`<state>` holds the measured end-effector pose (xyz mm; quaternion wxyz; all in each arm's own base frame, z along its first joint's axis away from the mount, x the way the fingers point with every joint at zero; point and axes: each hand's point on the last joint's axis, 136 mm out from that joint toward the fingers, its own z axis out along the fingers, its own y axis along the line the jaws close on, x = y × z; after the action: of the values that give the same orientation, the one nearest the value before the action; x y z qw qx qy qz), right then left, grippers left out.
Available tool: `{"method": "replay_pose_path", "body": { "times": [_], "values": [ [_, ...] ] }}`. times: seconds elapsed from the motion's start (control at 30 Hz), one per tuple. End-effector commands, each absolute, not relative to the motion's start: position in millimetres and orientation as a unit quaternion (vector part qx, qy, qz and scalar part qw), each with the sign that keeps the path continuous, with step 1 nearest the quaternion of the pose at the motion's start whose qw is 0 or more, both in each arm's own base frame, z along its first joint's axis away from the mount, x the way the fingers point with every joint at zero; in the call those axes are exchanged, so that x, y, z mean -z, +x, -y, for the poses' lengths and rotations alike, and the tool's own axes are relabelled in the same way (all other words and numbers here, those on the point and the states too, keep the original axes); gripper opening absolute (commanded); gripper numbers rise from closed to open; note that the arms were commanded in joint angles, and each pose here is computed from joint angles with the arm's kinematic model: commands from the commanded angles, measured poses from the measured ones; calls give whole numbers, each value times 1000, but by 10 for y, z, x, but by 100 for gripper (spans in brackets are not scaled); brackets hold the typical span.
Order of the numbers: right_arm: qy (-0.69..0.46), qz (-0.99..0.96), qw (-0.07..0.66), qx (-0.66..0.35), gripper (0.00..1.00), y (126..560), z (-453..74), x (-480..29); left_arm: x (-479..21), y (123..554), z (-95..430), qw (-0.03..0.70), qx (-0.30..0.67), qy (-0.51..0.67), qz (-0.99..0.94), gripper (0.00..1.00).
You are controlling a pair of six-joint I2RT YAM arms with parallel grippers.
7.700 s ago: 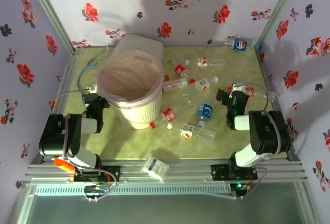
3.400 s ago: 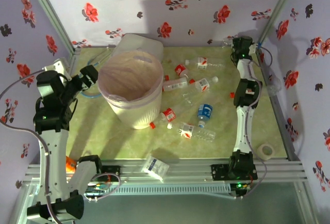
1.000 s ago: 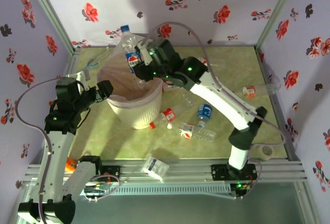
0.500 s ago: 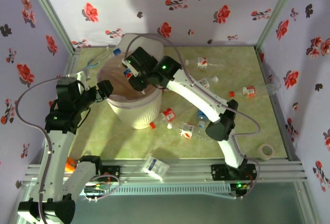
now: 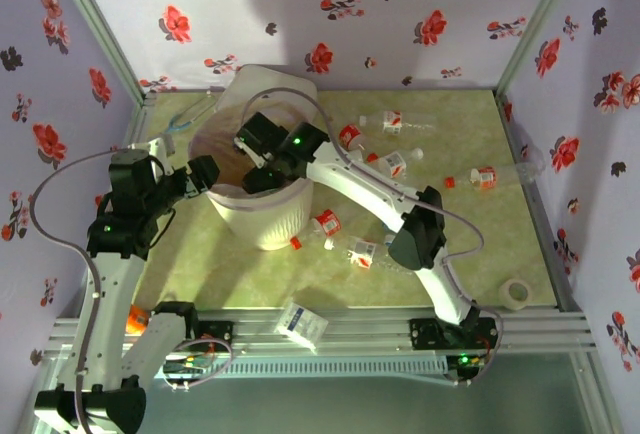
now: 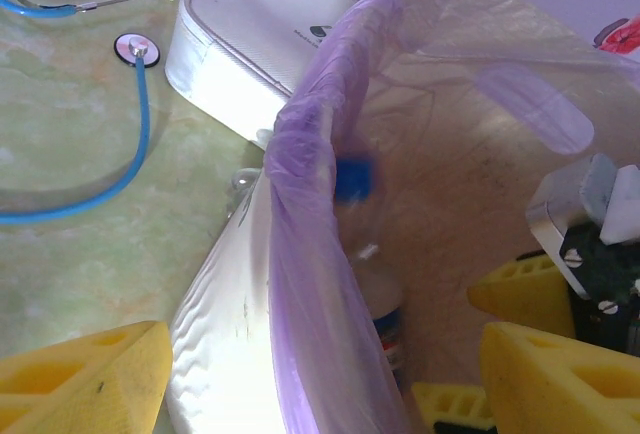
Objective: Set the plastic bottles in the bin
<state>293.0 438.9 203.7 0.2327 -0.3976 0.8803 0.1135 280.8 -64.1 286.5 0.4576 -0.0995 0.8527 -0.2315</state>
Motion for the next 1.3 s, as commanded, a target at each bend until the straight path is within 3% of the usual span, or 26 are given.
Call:
{"method": "replay_pose_path", "body": {
  "times": [0.0,0.1,0.4,0.5,0.6,0.7,0.8,0.9,1.27],
  "values": [
    [-394,-869,268,-137,89,2941,-4478,-2263,-2841,2837,631,466,220,-89,-853,81],
    [-387,-859,302,-143,99,2989,-4450,-2542,-2851,2834,631,467,220,-89,-852,81],
    [-304,-829,430,-189,99,3102,-4006,-3791,-2848,2832,631,467,218,-86,-853,81],
    [-256,-815,478,-205,99,3165,-3643,-4184,-2845,2834,628,468,218,-86,-852,81],
    [-144,-822,531,-149,99,3476,-2874,-4301,-2842,2833,631,468,218,-86,-852,81],
    [3,-842,536,-63,99,3761,-1830,-4055,-2869,2817,638,471,223,-87,-849,81],
    [131,-859,495,-16,99,3888,-895,-3536,-2921,2801,642,477,226,-86,-845,81],
    [234,-857,459,1,99,3911,-226,-2997,-2954,2789,645,479,229,-85,-843,81],
    [419,-780,452,105,95,3816,958,-1789,-2936,2778,641,477,227,-86,-845,81]
  ]
}}
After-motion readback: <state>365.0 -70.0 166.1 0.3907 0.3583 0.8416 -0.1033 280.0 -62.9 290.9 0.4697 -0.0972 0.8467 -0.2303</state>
